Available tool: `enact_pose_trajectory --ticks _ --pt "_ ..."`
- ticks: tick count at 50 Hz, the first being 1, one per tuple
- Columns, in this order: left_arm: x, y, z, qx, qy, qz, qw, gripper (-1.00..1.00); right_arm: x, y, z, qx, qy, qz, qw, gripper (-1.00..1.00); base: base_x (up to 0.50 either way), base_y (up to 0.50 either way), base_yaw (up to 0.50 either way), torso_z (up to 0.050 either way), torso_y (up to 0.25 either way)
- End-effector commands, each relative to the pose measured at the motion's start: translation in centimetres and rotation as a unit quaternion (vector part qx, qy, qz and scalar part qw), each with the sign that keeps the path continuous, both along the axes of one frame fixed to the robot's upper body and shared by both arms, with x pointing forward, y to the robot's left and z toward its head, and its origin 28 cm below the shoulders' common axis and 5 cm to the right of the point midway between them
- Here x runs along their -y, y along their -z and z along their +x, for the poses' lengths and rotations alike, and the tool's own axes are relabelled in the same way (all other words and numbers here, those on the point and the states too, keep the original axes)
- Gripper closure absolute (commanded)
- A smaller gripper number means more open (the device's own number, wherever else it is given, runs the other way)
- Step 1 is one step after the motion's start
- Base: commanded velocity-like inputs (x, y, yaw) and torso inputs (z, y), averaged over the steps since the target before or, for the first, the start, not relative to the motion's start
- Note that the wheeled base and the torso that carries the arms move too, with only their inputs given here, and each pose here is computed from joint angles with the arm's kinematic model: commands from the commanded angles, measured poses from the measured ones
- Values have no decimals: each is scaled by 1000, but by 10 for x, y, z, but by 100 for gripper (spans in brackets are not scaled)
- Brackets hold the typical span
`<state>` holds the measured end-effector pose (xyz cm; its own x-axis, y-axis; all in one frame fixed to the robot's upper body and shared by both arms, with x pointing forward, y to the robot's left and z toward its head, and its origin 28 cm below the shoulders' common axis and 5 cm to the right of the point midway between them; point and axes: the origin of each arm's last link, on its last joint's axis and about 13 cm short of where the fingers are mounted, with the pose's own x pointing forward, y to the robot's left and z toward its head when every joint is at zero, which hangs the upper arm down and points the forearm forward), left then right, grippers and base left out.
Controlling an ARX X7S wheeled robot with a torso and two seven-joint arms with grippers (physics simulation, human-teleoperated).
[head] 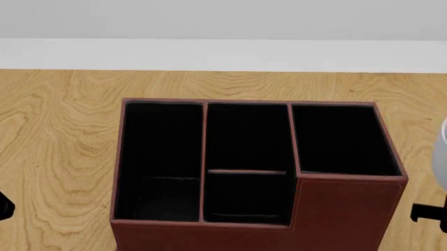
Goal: Pick up the white mug and place it to the right of the caddy.
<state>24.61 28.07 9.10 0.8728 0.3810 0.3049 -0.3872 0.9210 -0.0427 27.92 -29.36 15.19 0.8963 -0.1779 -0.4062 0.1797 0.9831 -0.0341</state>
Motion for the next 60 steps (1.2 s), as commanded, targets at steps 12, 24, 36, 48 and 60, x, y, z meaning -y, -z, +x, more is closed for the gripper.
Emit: enact_pose_trajectory --ticks 12,24,36,48,60 --pt "1 3 1 -1 1 1 1000 -100 4 11 9 -39 2 21 999 100 0 0 0 0 0" --pt "2 3 2 0 4 1 1000 -100 5 3 14 -57 6 27 998 100 0 0 0 0 1" --pt "2 2 1 2 3 1 1000 -100 4 10 27 -80 -4 29 996 100 0 0 0 0 1" --pt "1 1 -1 0 -1 4 1000 -100 8 26 33 -93 -1 33 995 100 0 0 0 0 0" --pt "4 3 1 -3 3 11 1000 -100 15 39 31 -91 17 38 995 100 0 0 0 0 1"
